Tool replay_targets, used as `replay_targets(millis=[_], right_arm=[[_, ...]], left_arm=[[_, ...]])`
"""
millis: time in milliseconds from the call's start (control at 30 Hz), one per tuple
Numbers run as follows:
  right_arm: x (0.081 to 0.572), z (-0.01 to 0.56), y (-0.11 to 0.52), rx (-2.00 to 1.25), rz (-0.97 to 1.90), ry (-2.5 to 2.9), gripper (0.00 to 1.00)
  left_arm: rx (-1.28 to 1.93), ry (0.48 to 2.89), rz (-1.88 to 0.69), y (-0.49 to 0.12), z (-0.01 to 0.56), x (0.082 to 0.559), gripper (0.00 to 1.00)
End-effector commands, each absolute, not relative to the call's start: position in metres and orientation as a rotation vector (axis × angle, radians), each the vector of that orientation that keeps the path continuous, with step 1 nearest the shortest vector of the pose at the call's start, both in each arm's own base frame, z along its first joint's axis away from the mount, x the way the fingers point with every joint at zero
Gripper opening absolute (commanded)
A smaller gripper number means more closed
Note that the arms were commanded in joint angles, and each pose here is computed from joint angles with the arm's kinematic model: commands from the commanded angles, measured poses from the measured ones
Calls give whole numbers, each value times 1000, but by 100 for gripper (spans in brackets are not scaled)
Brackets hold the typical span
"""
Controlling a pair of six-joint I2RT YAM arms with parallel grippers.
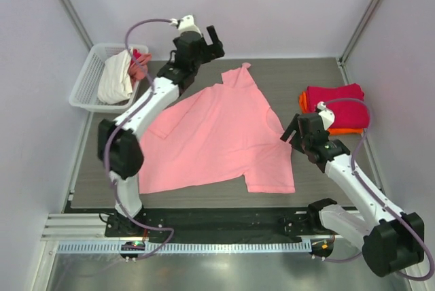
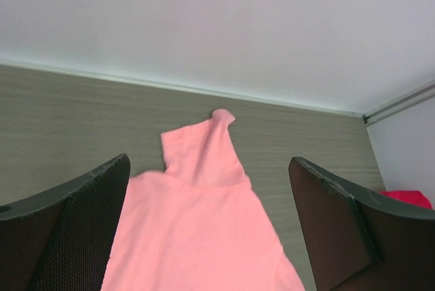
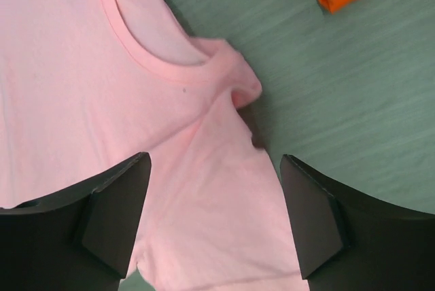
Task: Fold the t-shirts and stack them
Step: Flatten the tshirt out, then fold the tshirt
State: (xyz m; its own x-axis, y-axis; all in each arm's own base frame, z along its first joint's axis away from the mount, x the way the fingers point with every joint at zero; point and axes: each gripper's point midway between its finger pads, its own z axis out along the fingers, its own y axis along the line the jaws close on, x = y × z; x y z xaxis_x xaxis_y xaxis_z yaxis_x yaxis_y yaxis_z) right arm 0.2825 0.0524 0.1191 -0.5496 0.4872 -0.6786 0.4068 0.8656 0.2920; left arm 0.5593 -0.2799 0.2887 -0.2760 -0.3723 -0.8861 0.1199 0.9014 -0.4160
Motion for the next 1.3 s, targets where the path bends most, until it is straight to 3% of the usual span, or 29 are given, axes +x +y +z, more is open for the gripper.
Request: replay_targets(millis=[0, 33, 67, 133, 300, 367, 433, 700, 833, 1267], right_arm=[[239, 99, 53, 693, 143, 2357, 81], [226, 92, 58, 688, 177, 2407, 81], [219, 88, 60, 685, 195, 2434, 73], [206, 79, 64, 691, 219, 2485, 72], [176, 63, 60, 742, 205, 2549, 67], [172, 63, 64, 729, 231, 2564, 56], [166, 64, 63, 733, 212, 2590, 54], [171, 53, 70, 701, 187, 2681, 66], [205, 69, 85, 609, 292, 2585, 72], [312, 96, 86, 456, 84, 2496, 73]], left_arm=[[-277, 1819, -392, -224, 327, 494, 100], [-310, 1833, -393, -216, 323, 482, 100], [-322, 1886, -365, -206, 297, 465, 100], [-370, 1854, -386, -187, 311, 434, 100], [-382, 2009, -426, -166, 265, 374, 100], [-423, 2052, -437, -159, 253, 354, 100], [-466, 2130, -427, -154, 235, 335, 100], [-471, 2326, -208, -111, 175, 272, 100], [-529, 2373, -73, -84, 140, 245, 100], [-707, 2486, 56, -60, 76, 262, 99]])
